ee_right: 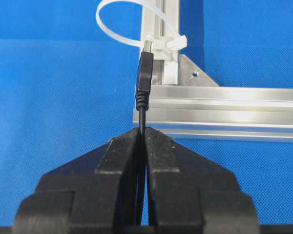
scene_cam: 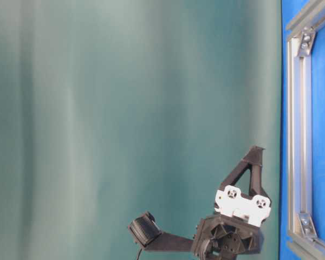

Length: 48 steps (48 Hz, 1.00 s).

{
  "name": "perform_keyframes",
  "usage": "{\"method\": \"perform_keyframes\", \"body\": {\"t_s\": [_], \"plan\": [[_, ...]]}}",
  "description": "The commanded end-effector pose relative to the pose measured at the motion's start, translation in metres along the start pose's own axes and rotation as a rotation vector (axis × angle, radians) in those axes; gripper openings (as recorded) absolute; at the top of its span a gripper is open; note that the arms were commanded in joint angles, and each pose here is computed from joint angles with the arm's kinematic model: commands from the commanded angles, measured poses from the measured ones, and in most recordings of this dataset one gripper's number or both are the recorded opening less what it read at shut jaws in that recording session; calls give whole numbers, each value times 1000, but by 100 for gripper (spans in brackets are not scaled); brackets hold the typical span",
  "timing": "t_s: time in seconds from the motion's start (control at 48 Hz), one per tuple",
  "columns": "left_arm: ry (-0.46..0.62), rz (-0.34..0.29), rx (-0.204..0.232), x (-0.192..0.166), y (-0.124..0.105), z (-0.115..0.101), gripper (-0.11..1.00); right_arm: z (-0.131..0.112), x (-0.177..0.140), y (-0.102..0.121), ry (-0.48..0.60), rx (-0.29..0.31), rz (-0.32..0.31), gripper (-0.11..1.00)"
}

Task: Insert the wire through the string loop located on the right side.
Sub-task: 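Push the USB plug through the white zip-tie loop with the right gripper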

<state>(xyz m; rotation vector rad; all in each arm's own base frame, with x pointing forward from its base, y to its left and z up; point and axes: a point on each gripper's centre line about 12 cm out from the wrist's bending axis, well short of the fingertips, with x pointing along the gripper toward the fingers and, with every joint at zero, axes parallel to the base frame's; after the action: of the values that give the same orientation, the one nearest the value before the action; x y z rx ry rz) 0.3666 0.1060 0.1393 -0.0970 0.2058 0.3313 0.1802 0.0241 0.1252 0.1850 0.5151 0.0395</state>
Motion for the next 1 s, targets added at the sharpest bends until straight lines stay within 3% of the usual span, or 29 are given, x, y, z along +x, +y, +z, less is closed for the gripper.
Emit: {"method": "perform_keyframes", "body": {"t_s": [0.0,0.979], "plan": [[-59,-9,-2,0,-3,19,0,5,1,1,-17,0,1,-4],[-64,-9,-2,1,-3,20,0,14,12,3,-39,-4,-4,-4]]}}
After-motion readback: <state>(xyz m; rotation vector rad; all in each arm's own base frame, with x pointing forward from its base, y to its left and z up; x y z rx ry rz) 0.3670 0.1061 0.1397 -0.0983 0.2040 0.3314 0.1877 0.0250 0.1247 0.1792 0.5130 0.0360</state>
